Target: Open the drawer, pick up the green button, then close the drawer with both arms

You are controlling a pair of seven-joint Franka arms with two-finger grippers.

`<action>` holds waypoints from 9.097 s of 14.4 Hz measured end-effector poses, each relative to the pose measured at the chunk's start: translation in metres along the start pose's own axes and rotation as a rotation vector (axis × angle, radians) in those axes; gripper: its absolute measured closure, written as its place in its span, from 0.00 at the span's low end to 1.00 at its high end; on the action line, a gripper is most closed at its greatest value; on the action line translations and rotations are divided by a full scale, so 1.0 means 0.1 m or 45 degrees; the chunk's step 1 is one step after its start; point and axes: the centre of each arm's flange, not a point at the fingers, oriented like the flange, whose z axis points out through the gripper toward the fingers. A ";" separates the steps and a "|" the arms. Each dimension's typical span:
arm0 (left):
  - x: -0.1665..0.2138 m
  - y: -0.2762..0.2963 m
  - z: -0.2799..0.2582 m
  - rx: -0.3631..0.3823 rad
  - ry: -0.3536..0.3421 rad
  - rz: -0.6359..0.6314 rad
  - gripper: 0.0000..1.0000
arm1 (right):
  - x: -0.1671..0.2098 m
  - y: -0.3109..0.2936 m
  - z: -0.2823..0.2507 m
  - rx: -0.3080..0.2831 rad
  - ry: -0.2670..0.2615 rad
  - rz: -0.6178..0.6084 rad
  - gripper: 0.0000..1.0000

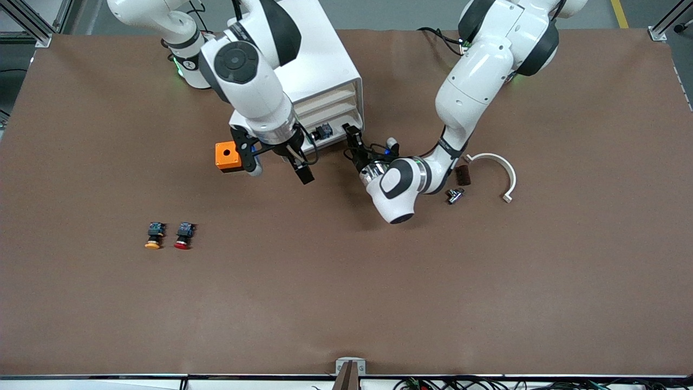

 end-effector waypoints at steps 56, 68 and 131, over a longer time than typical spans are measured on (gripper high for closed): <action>-0.66 -1.37 -1.88 -1.397 1.051 1.661 0.00 | -1.04 0.60 1.41 -0.051 0.279 -0.225 0.57; -0.80 -1.40 -1.59 -1.377 1.183 1.697 0.00 | 0.39 0.07 0.72 -0.081 0.290 -0.613 0.57; -0.64 -2.50 -0.90 -1.262 0.985 1.731 0.00 | 3.95 0.57 -0.48 -0.135 0.224 -1.297 0.00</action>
